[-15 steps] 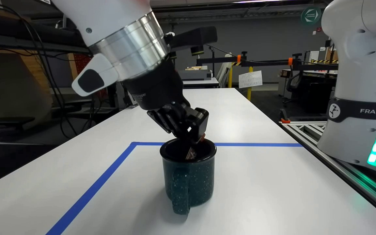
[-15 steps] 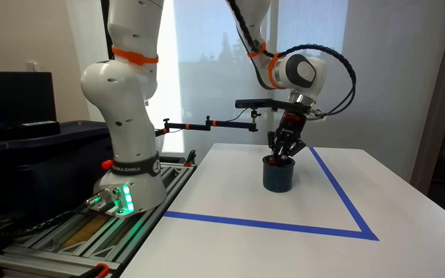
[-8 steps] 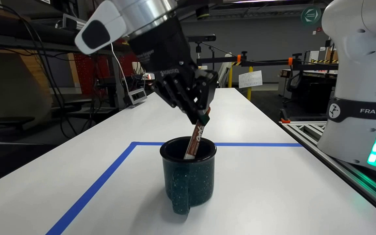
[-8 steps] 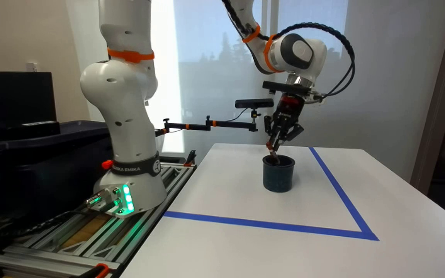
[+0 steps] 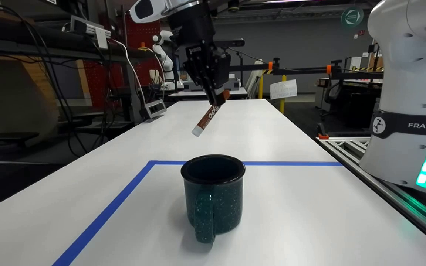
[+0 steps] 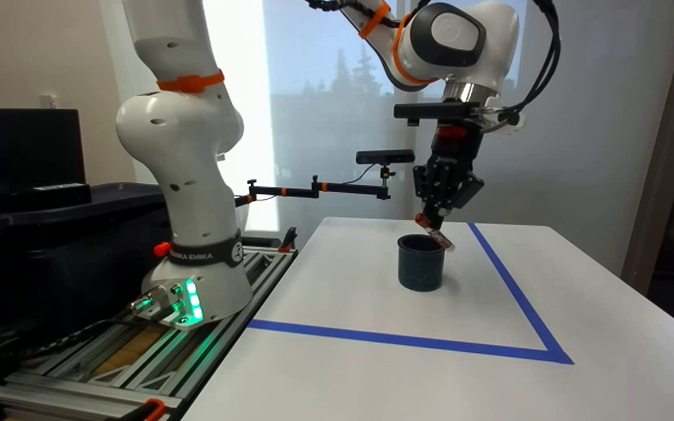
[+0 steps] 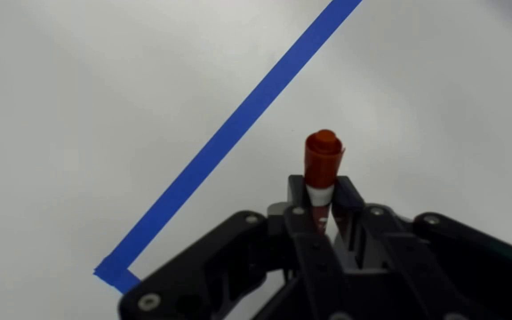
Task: Remove the marker from the cup
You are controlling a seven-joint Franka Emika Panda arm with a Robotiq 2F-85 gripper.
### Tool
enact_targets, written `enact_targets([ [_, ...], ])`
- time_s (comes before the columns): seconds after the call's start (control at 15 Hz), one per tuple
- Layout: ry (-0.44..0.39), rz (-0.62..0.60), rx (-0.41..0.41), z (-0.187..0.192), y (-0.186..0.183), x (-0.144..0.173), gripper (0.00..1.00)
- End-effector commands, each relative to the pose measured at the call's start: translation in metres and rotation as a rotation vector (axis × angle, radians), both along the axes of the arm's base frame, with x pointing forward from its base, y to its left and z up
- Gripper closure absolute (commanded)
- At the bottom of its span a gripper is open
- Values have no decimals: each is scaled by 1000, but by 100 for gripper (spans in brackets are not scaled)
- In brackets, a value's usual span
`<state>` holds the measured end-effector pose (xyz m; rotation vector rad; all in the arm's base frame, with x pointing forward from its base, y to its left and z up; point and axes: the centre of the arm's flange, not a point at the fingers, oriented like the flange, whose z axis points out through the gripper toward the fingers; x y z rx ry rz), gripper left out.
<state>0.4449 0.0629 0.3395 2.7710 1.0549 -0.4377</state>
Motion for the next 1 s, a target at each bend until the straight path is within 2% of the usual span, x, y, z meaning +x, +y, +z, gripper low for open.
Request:
enact_targets([
  [0.0,-180,-93,-18,-32,-21,-11,95],
  [0.2,-333,-158,-9,-73,-20,-4,95],
  [0.47,-464,-205,13,-120,-9,4,95],
  [0.67,-456,-223,22,-148,-8,3,95],
  [0.93,-360,-201,46,-149,-5,2,95],
])
